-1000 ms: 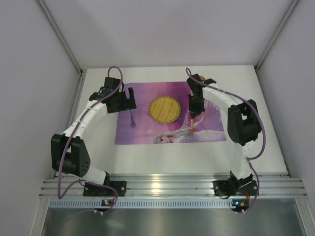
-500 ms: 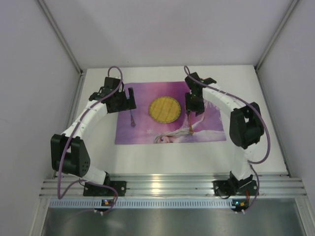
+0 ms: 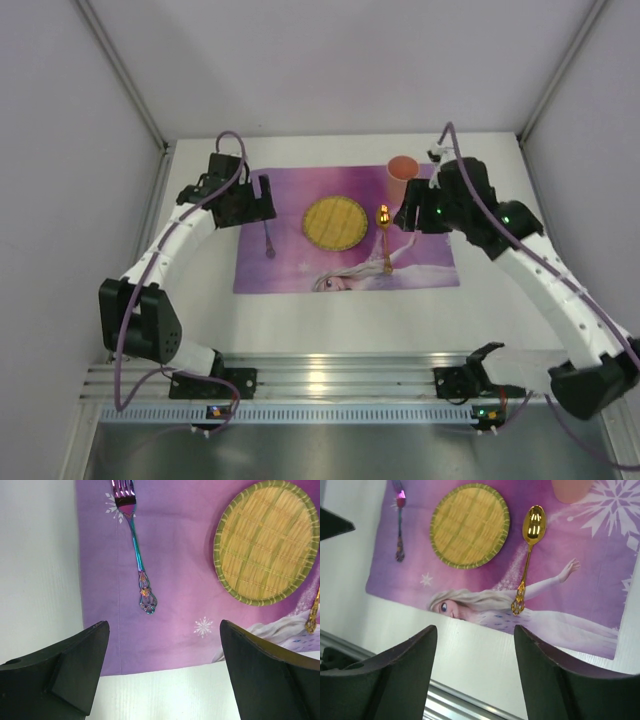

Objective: Set the dinner table for one person

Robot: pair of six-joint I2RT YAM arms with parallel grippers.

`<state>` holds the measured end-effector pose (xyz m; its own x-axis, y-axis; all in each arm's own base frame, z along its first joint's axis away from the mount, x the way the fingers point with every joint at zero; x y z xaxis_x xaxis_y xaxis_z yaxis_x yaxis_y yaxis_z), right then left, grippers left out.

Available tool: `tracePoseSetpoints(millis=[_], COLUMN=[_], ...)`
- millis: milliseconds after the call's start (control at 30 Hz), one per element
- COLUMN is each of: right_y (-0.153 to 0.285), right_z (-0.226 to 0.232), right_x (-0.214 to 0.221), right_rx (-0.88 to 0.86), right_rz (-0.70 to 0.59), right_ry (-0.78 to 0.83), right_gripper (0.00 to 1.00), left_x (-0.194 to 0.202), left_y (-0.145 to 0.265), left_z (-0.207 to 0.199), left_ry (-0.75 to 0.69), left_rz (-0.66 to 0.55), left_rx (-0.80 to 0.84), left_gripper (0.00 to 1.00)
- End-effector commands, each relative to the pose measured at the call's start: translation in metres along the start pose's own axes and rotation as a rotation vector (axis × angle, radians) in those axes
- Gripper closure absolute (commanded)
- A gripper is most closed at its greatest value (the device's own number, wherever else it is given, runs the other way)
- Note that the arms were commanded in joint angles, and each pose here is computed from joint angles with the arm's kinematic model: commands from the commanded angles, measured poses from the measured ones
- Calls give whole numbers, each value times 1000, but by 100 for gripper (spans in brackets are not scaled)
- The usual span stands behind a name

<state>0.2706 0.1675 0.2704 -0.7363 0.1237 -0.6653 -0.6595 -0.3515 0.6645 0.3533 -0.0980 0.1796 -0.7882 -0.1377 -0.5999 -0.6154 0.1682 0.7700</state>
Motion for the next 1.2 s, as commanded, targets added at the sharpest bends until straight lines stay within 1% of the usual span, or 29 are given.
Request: tracePoseSetpoints(millis=[0, 33, 67, 100, 133, 167, 200, 233, 267, 300, 333, 367, 400, 433, 467, 533, 567, 600, 633, 700, 800, 867, 933, 967, 1000, 1067, 1100, 1133, 1167], right_y=[45, 47, 45, 39, 41, 54, 47, 51, 56, 54, 54, 57, 59, 59, 63, 67, 72, 73, 76, 82, 93, 102, 104, 107, 108, 111, 110, 108, 105], right_z=[7, 0, -9, -25, -30, -29, -30, -20, -19, -21, -22, -23, -24, -27, -28, -28, -27, -27, -26, -24, -26, -30, -38, -41, -45, -53, -57, -62, -66], right_x=[2, 2, 14, 37, 41, 48, 64, 73, 79, 87, 100, 105, 111, 120, 124, 134, 136, 142, 146, 152, 161, 161, 165, 165, 168, 163, 165, 163, 164], right_rx=[-169, -154, -138, -125, -133, -183, -212, -293, -318, -316, -322, -328, -328, -317, -326, -339, -356, -362, -378, -415, -441, -432, -392, -381, -358, -303, -276, -238, -210], right_rz=[-240, -300, -310, -336, -369, -397, -367, -341, -341, -312, -258, -245, -225, -187, -186, -150, -157, -136, -125, -125, -129, -162, -164, -177, -171, -200, -193, -203, -198], right_ry=[16, -26, -83, -161, -165, -155, -123, -105, -115, -144, -143, -143, -148, -152, -154, -167, -175, -197, -206, -233, -247, -254, -276, -286, -303, -322, -338, -350, -358], right_gripper=[35, 33, 33, 38, 26, 15, 8, 1, 0, 0, 0, 0, 0, 0, 0, 0, 0, 0, 0, 0, 0, 0, 0, 0, 0, 0, 0, 0, 0], left_x=[-26, -26, -34, -34, -27, -33, -31, -20, -22, -21, -15, -16, -22, -8, -10, 1, 4, 8, 18, 27, 40, 47, 53, 53, 47, 42, 28, 24, 22], left_y=[41, 47, 62, 67, 66, 77, 78, 74, 87, 91, 87, 105, 115, 108, 131, 130, 144, 145, 139, 140, 132, 123, 110, 105, 101, 89, 91, 88, 73], left_z=[-16, -20, -25, -31, -30, -33, -29, -25, -24, -19, -1, 4, 7, 25, 30, 46, 48, 51, 55, 57, 58, 56, 60, 62, 65, 73, 75, 83, 85], left_ry=[20, 35, 35, 37, 50, 48, 52, 45, 36, 39, 55, 56, 64, 64, 76, 47, 39, 23, -16, -35, -10, -13, -31, -35, -54, -73, -74, -67, -91], left_rz=[-117, -134, -197, -215, -213, -276, -296, -291, -347, -377, -409, -489, -575, -599, -705, -787, -840, -853, -829, -812, -751, -722, -711, -717, -767, -795, -887, -907, -889], left_rx=[67, 86, 123, 159, 162, 184, 162, 156, 162, 134, 35, 23, 17, -60, -55, -103, -96, -105, -123, -118, -107, -91, -107, -121, -141, -196, -217, -274, -295], left_gripper=[4, 3, 2, 2, 2, 2, 2, 2, 2, 2, 2, 1, 2, 2, 2, 2, 2, 2, 2, 2, 1, 1, 1, 1, 2, 2, 1, 1, 1])
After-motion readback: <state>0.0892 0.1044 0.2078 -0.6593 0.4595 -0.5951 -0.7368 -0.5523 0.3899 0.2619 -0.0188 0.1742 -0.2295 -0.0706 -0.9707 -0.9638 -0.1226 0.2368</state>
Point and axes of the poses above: each gripper's point midway between its finger pads, its own y axis back along the fingers, its own z axis along the line the jaws close on, x = y × z, the point moved 2 cm from there along y, back along the fingers, and after that the axes turned 3 degrees about -y, right-handed, at the moved point
